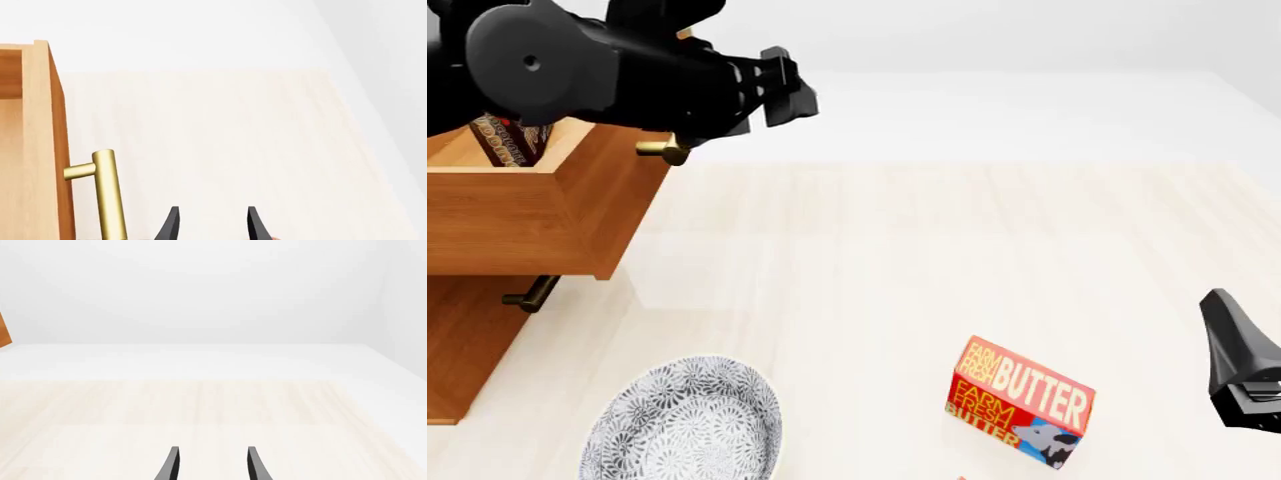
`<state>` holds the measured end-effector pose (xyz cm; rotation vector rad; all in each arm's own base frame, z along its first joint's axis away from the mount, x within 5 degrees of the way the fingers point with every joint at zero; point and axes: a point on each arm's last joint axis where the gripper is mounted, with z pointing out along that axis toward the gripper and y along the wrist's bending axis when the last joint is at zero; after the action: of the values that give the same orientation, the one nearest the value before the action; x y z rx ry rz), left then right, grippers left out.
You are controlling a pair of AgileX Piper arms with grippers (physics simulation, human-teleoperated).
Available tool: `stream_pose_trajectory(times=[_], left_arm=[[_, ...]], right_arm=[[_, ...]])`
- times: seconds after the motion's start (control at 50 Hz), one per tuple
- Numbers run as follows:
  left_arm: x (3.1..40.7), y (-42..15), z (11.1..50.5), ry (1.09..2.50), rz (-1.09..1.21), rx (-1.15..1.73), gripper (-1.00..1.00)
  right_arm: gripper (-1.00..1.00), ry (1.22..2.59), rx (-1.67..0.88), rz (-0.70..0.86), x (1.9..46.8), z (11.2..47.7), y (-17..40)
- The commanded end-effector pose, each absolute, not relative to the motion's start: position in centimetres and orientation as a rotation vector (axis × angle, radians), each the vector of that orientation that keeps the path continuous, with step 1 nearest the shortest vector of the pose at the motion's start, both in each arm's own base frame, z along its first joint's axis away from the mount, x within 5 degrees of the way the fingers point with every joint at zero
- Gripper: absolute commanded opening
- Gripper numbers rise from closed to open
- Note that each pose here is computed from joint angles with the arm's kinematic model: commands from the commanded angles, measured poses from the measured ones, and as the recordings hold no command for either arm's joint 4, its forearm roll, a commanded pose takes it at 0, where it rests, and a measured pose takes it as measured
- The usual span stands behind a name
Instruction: Put the chocolate pudding in the top drawer of the cabinet and close it.
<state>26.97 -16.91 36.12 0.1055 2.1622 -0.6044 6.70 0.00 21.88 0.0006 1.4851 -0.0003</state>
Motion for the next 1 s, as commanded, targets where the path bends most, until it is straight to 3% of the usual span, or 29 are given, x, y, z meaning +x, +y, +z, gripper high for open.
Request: stream_pose_trajectory(times=[0.02, 1.0], left_arm=[[27.1, -16.1, 35.8, 2.167, -0.581, 0.096, 1.0], [27.3, -11.4, 34.9, 2.182, -0.449, 0.013, 1.0]], right_arm=[[1.0, 1.485, 0.001, 0.0, 6.7, 21.9, 0.0], [1.0, 1.485, 0.001, -0.001, 6.7, 21.9, 0.0]])
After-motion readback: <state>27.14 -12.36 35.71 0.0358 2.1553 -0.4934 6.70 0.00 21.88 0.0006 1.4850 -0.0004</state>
